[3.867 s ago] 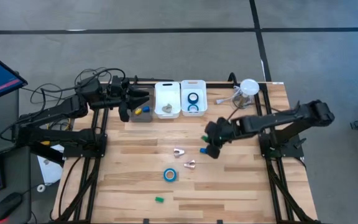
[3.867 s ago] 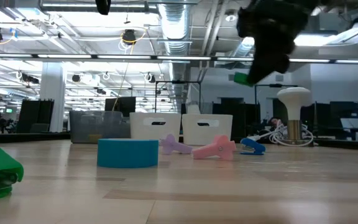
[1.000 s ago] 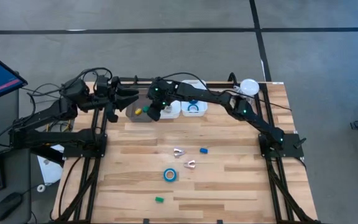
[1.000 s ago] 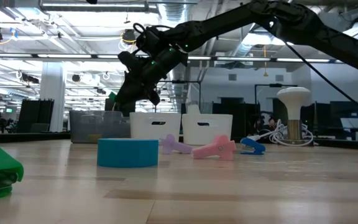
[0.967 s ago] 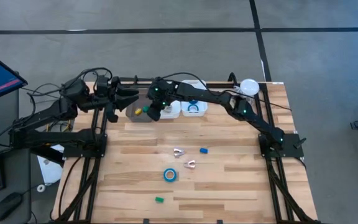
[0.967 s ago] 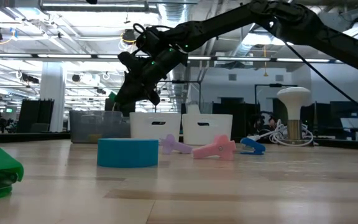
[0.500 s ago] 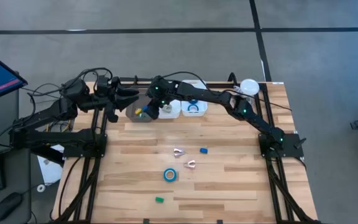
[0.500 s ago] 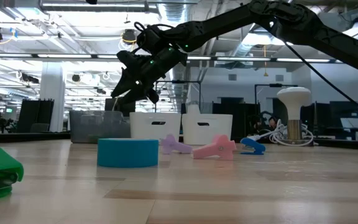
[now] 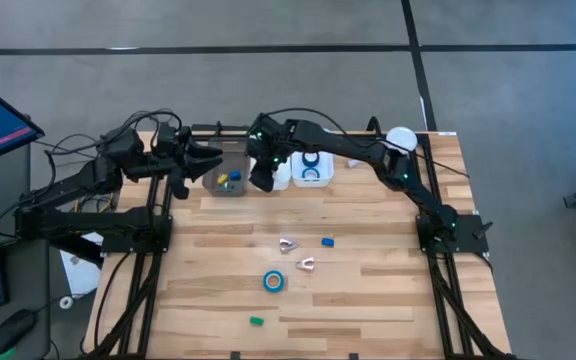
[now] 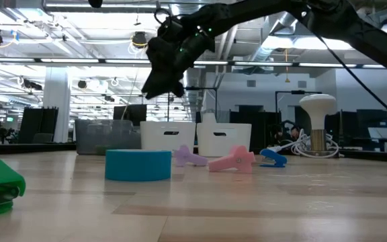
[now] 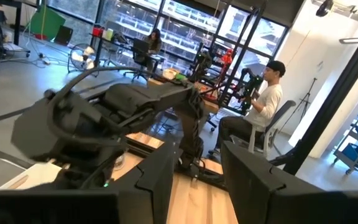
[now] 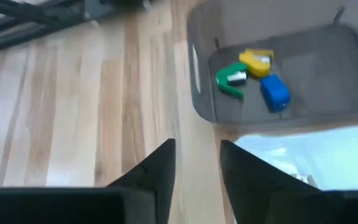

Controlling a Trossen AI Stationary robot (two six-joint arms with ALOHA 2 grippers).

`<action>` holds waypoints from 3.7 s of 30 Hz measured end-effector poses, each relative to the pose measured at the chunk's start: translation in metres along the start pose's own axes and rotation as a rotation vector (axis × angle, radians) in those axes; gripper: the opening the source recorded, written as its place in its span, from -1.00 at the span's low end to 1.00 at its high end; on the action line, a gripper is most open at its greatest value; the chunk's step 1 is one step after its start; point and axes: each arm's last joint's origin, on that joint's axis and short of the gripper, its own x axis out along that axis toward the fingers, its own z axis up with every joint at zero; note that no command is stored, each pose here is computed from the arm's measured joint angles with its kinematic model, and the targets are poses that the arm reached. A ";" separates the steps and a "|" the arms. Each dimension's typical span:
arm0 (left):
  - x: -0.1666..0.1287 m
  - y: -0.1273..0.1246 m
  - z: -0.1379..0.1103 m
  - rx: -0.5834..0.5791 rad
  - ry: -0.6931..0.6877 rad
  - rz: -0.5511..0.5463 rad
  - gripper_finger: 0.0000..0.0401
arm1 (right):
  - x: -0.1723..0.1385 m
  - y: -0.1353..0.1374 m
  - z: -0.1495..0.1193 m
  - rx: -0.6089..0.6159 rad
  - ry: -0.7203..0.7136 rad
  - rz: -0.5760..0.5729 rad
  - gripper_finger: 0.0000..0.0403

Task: Pick and place Stapler, Stapler remover, tape
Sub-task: Put the violet staple remover into the left white bin

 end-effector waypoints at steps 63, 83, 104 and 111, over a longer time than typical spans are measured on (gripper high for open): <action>0.000 -0.001 -0.001 0.006 0.017 -0.029 -0.37 | -0.197 0.107 -0.074 -0.118 -0.349 -0.042 -1.00; 0.072 -0.004 -0.052 0.158 0.313 -0.100 -0.37 | -0.249 0.156 -0.175 -0.020 -0.488 -0.054 -1.00; 0.083 0.000 -0.054 0.202 0.287 -0.100 -0.37 | -0.235 0.158 -0.185 -0.091 -0.336 -0.066 -1.00; 0.110 0.011 -0.081 0.224 0.399 -0.041 -0.40 | -0.211 0.146 -0.183 -0.019 -0.218 -0.127 -1.00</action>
